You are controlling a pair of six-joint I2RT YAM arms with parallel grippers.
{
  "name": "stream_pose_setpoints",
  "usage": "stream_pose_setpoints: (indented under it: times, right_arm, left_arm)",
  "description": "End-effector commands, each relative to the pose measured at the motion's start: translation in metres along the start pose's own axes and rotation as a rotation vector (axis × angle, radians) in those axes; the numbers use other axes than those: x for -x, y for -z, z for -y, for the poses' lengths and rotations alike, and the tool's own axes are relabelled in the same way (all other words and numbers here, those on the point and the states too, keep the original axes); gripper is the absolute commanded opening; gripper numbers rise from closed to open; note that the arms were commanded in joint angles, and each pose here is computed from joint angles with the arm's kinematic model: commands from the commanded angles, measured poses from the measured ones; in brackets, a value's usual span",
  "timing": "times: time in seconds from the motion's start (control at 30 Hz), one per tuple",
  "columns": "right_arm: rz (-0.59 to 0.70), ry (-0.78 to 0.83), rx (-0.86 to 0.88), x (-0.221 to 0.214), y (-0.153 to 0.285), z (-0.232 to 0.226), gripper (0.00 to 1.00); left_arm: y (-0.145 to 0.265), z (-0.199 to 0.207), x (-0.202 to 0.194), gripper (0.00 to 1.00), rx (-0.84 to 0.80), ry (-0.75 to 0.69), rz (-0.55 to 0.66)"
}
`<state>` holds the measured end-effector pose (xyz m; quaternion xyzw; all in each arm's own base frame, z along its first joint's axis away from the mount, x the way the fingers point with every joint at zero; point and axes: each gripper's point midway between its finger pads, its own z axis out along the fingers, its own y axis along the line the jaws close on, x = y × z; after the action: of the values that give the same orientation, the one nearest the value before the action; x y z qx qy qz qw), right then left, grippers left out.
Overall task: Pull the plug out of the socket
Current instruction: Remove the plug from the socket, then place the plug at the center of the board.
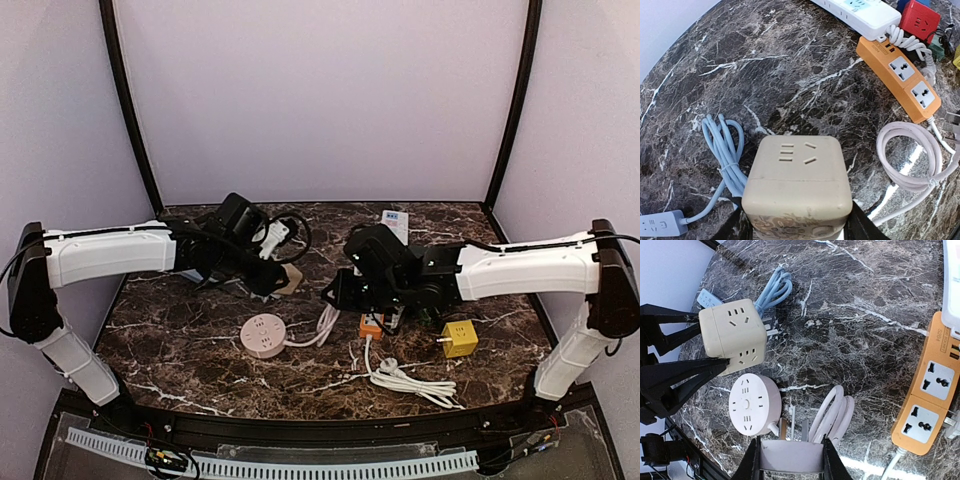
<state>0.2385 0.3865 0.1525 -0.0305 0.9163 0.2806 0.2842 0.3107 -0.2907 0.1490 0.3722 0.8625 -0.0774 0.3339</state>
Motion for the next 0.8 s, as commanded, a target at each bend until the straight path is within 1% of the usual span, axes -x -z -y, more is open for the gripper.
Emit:
stream_pose_setpoints:
  times: [0.0,0.03,0.07,0.17,0.2,0.23,0.27,0.33,0.4,0.43,0.47,0.53,0.57,0.63,0.67,0.73,0.77]
  right_arm:
    - [0.031,-0.016,-0.023,0.007,0.014,0.018,0.0]
    - [0.023,-0.023,-0.036,0.006,0.015,0.028,0.0]
    - [0.022,-0.033,-0.055,0.005,0.017,0.04,0.0]
    - [0.018,-0.067,-0.106,0.003,0.022,0.079,0.01]
    - [0.017,-0.075,-0.121,0.001,0.025,0.09,0.05]
    - [0.023,-0.082,-0.13,0.001,0.028,0.099,0.09]
    - [0.029,-0.083,-0.132,0.002,0.031,0.105,0.17]
    - [0.047,-0.064,-0.121,0.004,0.04,0.109,0.35]
    - [0.067,-0.039,-0.102,0.009,0.048,0.107,0.59]
    - [0.076,-0.019,-0.087,0.012,0.052,0.104,0.68]
    - [0.091,0.003,-0.064,0.016,0.058,0.099,0.75]
    - [0.11,0.053,-0.011,0.023,0.067,0.086,0.84]
    - [0.121,0.082,0.018,0.026,0.072,0.078,0.86]
    - [0.145,0.144,0.077,0.031,0.082,0.06,0.89]
    - [0.155,0.18,0.111,0.032,0.088,0.049,0.89]
    - [0.172,0.232,0.163,0.032,0.097,0.029,0.89]
    - [0.179,0.26,0.183,0.03,0.1,0.018,0.89]
  left_arm:
    - [0.023,0.014,0.026,0.01,-0.145,0.055,0.119]
    - [0.026,0.019,0.03,0.01,-0.214,0.074,0.142]
    - [0.03,0.021,0.034,0.0,-0.246,0.111,0.157]
    - [0.046,0.038,0.049,0.01,-0.443,0.153,0.228]
    - [0.05,0.043,0.052,0.01,-0.485,0.169,0.238]
    - [0.057,0.052,0.057,0.01,-0.56,0.165,0.258]
    - [0.059,0.056,0.058,0.01,-0.593,0.18,0.258]
    - [0.062,0.063,0.061,0.01,-0.656,0.201,0.26]
    - [0.062,0.066,0.062,0.01,-0.693,0.234,0.253]
    - [0.062,0.068,0.062,0.01,-0.72,0.261,0.249]
    - [0.062,0.067,0.064,0.01,-0.732,0.28,0.249]
    - [0.063,0.067,0.068,0.01,-0.768,0.328,0.264]
    - [0.064,0.068,0.068,0.01,-0.785,0.365,0.254]
    - [0.069,0.069,0.073,0.01,-0.812,0.404,0.271]
    - [0.07,0.069,0.075,0.01,-0.823,0.413,0.289]
    - [0.072,0.068,0.074,0.01,-0.832,0.474,0.298]
    - [0.075,0.067,0.074,0.01,-0.841,0.528,0.291]
